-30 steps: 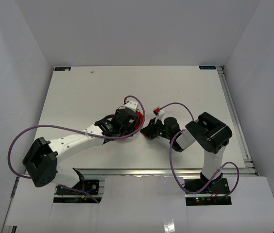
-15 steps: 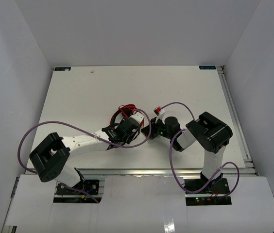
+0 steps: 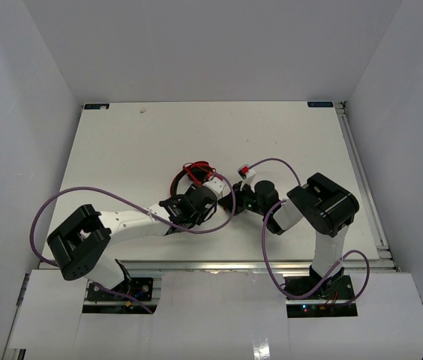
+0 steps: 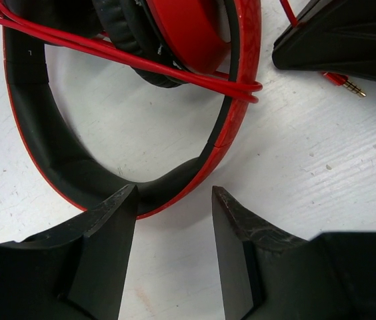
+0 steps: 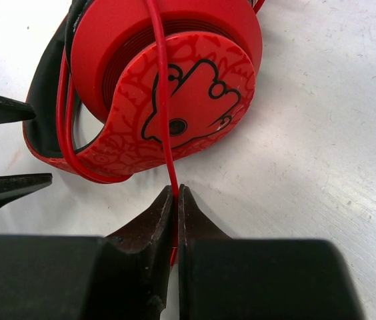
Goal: Wrap the headphones
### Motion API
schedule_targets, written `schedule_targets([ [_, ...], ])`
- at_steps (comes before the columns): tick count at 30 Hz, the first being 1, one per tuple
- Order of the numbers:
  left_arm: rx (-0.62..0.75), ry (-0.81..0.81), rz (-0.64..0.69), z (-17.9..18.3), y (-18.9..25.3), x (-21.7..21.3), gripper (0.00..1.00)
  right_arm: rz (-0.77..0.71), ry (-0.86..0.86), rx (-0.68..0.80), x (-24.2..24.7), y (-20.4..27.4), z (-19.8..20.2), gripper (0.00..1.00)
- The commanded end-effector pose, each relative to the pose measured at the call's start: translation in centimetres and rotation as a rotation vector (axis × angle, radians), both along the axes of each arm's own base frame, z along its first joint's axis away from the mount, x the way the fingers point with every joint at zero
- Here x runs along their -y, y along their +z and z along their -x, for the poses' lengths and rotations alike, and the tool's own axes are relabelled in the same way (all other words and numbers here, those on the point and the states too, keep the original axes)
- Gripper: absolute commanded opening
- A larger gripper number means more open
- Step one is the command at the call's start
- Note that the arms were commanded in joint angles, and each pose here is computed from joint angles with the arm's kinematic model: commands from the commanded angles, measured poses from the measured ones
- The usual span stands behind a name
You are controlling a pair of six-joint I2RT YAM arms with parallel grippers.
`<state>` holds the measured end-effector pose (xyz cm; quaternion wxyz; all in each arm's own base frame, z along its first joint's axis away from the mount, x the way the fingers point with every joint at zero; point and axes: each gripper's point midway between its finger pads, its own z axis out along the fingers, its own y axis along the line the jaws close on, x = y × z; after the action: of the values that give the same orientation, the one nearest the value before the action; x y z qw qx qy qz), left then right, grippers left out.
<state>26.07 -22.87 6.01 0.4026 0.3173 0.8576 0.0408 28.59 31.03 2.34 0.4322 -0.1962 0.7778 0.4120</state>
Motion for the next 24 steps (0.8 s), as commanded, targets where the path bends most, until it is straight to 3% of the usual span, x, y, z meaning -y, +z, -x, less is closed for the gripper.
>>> schedule_targets([
  [1, 0.016, 0.01, -0.035, -0.3, -0.4, -0.3, 0.59, 0.044, -0.002, 0.001, 0.9, -0.9, 0.4, 0.08],
  [15, 0.014, -0.001, -0.075, -1.4, -1.1, 0.8, 0.54, 0.048, -0.004, 0.014, 1.2, -0.6, 0.6, 0.08],
  [24, 0.046, 0.001, -0.093, -1.1, 1.0, 0.1, 0.64, 0.05, -0.005, 0.028, 1.4, -0.3, 0.7, 0.08],
])
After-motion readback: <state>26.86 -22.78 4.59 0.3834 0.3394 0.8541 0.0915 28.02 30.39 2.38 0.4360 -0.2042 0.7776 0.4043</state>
